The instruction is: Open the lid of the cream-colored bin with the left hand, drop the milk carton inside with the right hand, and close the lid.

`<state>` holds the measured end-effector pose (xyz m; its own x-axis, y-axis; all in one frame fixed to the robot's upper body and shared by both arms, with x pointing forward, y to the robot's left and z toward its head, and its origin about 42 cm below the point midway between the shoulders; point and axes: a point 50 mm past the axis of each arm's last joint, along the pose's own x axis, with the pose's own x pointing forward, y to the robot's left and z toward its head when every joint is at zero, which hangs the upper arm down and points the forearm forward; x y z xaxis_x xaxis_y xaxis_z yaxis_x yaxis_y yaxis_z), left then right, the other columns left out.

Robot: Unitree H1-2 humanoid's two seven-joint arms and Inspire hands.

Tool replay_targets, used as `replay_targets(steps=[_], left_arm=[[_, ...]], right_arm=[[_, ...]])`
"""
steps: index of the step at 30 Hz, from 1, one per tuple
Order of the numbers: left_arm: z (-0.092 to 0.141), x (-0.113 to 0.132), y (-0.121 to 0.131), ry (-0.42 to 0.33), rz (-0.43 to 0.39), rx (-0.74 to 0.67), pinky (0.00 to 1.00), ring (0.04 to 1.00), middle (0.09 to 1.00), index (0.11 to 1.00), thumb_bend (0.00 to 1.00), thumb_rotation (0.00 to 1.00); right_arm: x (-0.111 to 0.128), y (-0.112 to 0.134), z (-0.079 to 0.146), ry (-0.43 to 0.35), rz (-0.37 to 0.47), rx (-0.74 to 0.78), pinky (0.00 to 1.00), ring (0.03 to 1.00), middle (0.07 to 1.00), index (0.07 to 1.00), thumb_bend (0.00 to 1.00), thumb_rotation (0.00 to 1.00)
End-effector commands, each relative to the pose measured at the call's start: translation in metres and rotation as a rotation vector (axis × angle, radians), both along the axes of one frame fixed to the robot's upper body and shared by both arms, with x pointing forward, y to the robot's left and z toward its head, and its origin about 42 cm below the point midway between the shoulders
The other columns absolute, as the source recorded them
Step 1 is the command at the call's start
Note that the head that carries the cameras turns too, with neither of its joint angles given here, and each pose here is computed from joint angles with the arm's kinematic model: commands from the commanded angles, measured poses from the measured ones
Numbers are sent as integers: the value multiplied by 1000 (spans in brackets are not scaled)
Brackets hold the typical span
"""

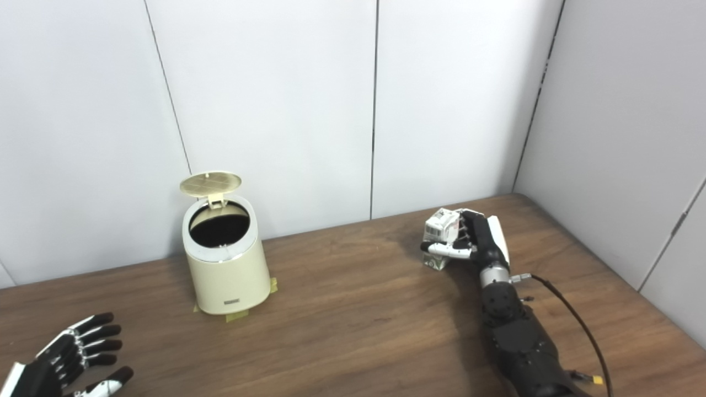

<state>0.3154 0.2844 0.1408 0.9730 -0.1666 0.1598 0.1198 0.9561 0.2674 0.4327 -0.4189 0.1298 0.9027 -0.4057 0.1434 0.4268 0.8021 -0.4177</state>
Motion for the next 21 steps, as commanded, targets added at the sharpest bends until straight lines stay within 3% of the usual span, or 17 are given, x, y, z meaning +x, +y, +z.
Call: replay_targets(steps=[1,10,21], left_arm=[[16,7,1,-78,-14,17,671,703,746,786,664,0],[10,10,0,-78,-13,19,661,693,735,774,684,0],[4,13,-7,-65,-11,25,670,697,736,770,711,0]], right_arm=[[14,5,26,-90,22,-35,366,404,455,517,524,0],[17,28,40,-156,68,-49,369,409,454,519,524,0],[25,117,122,-358,348,-62,322,399,482,532,517,0]])
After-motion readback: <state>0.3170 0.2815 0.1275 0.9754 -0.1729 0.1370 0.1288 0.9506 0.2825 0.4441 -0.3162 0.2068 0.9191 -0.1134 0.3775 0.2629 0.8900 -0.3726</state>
